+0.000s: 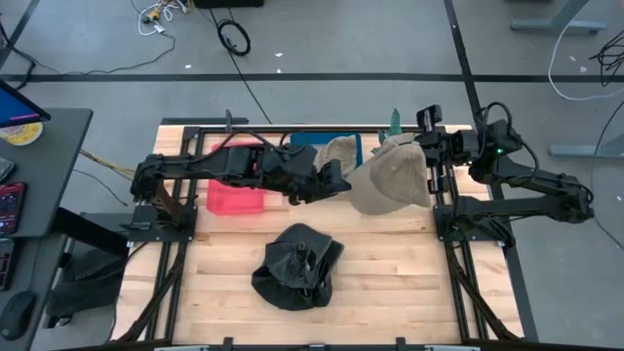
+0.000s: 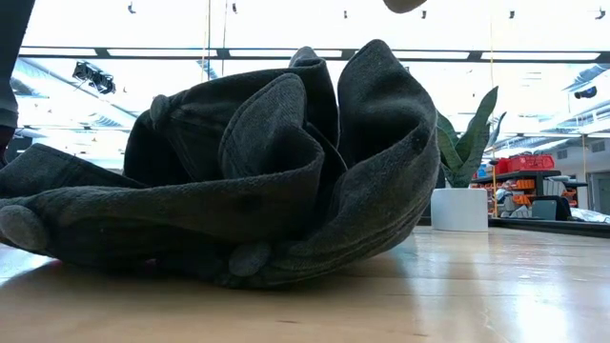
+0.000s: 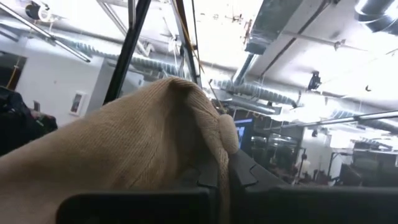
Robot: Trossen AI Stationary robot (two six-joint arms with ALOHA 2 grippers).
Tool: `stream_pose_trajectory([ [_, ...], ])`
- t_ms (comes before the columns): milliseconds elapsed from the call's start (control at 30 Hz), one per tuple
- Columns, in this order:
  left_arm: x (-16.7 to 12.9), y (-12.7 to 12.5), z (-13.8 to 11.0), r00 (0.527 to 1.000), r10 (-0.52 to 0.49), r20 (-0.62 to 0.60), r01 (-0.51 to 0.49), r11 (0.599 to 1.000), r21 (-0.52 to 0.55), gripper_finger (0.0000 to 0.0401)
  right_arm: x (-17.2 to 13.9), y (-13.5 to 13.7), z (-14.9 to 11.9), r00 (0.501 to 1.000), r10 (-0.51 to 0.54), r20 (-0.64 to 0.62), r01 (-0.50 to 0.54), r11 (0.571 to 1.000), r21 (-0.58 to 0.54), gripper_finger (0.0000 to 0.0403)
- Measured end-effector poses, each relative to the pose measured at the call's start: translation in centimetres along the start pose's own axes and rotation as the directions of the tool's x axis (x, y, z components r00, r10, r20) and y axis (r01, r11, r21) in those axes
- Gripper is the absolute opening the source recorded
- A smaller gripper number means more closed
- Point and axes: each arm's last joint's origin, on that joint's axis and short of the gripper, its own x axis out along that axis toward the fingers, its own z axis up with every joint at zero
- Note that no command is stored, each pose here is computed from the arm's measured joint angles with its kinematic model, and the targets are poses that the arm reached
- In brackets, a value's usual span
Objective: Pick & Place hat
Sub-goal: Put the brown cap into the blue bin
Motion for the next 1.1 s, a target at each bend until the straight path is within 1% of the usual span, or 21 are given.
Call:
stream_pose_trajectory([
  [167, 0.0, -1.1, 0.1, 0.990, -0.109, 0.091, 0.113, 0.993, -0.033, 0.0252, -0.3, 0.0, 0.8, 0.998, -0.005, 0.056, 0.006, 1.000, -0.030, 0.0000],
  [333, 0.0, -1.1, 0.3, 0.985, -0.106, 0.134, 0.115, 0.991, -0.064, 0.0252, -0.6, 0.1, 1.9, 0.991, -0.011, 0.136, 0.020, 0.998, -0.067, 0.0000],
  [500, -0.2, -1.9, 0.4, 0.969, -0.189, 0.159, 0.206, 0.974, -0.097, 0.0252, -0.7, 0.1, 2.2, 0.988, -0.013, 0.152, 0.025, 0.997, -0.073, 0.0000],
  [567, -0.2, -2.2, 0.4, 0.961, -0.217, 0.170, 0.236, 0.967, -0.101, 0.0252, -0.7, 0.0, 2.2, 0.987, -0.032, 0.157, 0.044, 0.996, -0.074, 0.0000],
  [633, -0.2, -2.2, 0.4, 0.961, -0.216, 0.171, 0.235, 0.967, -0.100, 0.0252, -0.8, 0.0, 2.4, 0.984, -0.050, 0.169, 0.065, 0.994, -0.086, 0.0000],
  [767, -0.1, -1.8, 0.4, 0.969, -0.179, 0.170, 0.197, 0.976, -0.095, 0.0252, -0.8, 0.0, 2.6, 0.980, -0.051, 0.194, 0.072, 0.992, -0.105, 0.0000],
  [900, -0.1, -2.0, 0.4, 0.965, -0.199, 0.169, 0.217, 0.971, -0.100, 0.0252, -0.7, -0.1, 2.5, 0.979, -0.066, 0.194, 0.088, 0.990, -0.106, 0.0000],
  [1033, 1.3, -1.4, 0.0, 0.975, -0.171, 0.144, 0.189, 0.975, -0.120, 0.0252, -0.6, -0.2, 2.5, 0.976, -0.074, 0.205, 0.098, 0.989, -0.111, 0.0000],
  [1100, 2.1, -1.5, -0.2, 0.972, -0.195, 0.130, 0.212, 0.968, -0.137, 0.0252, -0.5, -0.2, 2.4, 0.976, -0.076, 0.205, 0.100, 0.989, -0.110, 0.0000],
])
